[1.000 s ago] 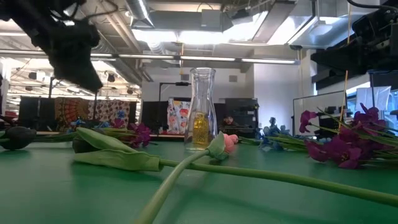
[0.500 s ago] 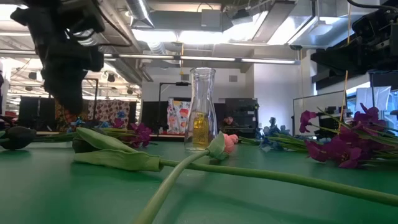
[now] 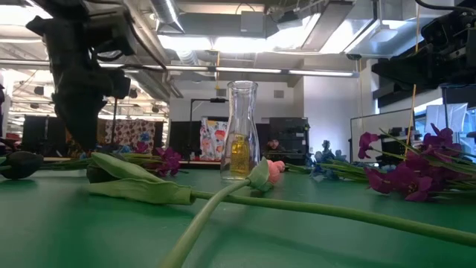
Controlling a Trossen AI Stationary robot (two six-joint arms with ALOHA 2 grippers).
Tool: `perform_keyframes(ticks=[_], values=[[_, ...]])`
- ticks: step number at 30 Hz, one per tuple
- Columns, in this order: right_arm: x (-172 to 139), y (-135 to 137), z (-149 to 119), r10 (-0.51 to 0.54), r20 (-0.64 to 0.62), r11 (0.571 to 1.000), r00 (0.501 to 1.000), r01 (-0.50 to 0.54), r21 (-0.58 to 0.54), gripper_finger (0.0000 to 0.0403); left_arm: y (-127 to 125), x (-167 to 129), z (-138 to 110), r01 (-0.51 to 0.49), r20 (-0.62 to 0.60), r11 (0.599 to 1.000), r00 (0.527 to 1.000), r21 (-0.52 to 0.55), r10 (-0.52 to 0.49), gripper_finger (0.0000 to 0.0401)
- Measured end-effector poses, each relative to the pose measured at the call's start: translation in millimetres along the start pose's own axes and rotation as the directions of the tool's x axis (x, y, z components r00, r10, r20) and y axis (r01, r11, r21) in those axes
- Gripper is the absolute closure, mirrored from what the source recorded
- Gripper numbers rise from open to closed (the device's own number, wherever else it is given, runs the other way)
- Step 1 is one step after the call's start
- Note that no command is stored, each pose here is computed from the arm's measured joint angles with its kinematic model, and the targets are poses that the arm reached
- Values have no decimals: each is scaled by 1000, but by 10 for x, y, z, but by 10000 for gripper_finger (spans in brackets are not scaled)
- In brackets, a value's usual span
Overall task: Sort flowers into vase by color
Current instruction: Put the left purple flowers into the transparent vase
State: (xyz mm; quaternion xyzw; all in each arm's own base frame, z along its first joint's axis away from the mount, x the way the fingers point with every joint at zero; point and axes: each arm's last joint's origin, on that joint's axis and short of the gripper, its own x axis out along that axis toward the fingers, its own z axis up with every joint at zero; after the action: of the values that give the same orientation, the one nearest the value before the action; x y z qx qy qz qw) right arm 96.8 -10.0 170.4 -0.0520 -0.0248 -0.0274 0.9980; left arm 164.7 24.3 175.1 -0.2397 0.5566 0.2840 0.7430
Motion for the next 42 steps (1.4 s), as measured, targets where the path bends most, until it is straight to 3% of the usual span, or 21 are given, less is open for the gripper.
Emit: perform_keyframes(ticks=[22,34,42], values=[[0,0,0,0,0,1000,1000,0,0,400,-63,245,-3,-53,-145,997,988,49,59,205],[0,0,1,0,0,1000,1000,0,0,400,-170,284,0,-63,-76,992,995,109,72,207],[0,0,1,-1,0,1000,1000,1,0,400,-212,276,-34,-50,-80,991,995,128,61,247]])
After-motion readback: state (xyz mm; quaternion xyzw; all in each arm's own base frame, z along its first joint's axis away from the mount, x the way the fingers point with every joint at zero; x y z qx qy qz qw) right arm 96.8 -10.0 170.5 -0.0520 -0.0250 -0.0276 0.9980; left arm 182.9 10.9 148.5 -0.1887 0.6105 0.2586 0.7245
